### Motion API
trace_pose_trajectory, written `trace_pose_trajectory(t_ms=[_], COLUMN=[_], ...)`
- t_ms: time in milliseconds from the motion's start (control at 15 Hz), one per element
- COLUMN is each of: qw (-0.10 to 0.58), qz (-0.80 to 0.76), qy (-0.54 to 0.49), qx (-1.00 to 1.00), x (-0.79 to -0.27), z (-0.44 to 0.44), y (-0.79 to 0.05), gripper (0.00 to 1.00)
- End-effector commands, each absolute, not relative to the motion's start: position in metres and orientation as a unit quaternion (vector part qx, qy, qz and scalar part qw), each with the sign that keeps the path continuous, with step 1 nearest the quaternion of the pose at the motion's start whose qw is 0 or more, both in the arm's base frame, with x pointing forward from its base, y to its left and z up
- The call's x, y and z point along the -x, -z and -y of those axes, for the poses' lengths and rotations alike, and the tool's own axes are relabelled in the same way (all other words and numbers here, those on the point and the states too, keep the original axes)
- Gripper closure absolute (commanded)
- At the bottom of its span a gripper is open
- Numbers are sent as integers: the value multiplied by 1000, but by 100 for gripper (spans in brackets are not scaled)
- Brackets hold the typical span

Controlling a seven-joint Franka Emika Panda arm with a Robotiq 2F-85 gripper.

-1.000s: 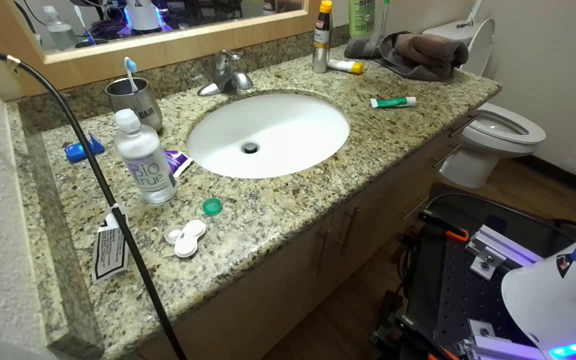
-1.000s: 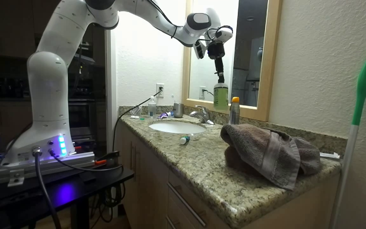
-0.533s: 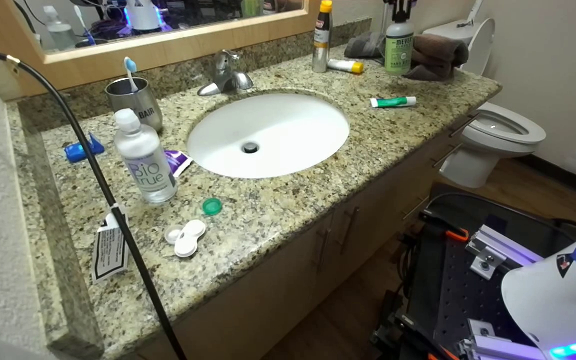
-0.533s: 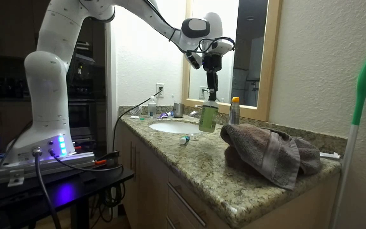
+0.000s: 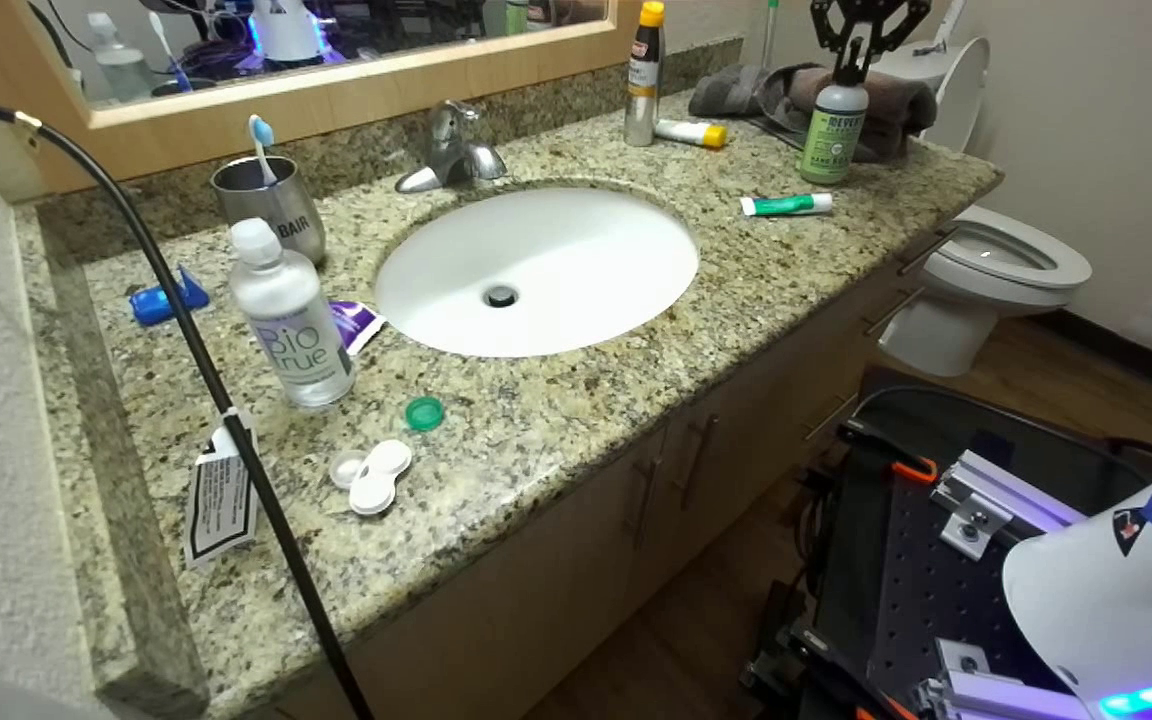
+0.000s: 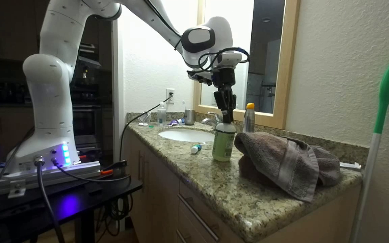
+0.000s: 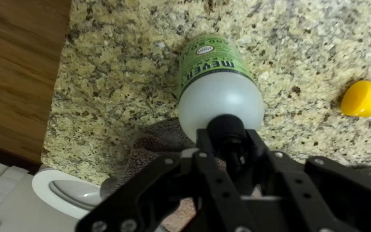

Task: Move the two bottles to the bottom of the counter and then move the squeeze tube a forward

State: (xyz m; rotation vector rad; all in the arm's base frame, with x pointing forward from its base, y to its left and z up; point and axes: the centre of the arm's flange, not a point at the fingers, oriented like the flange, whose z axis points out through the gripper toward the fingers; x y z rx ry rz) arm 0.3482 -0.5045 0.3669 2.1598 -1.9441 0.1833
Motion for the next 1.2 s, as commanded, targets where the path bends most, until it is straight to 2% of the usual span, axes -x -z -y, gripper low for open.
trace_pose_trajectory(t_ms=[0, 333, 600, 800, 867, 1133], qw=[112, 80, 59, 27, 56, 37], qz=[686, 696, 671, 663, 673, 664], qy=[-73, -77, -102, -139, -114, -141], qx=[-715, -709, -732, -735, -729, -734], x=[-316, -309, -308, -331, -328, -337], z=[489, 494, 457, 441, 463, 448], y=[-338, -354, -385, -418, -389, -418], gripper=[92, 92, 92, 92, 70, 70])
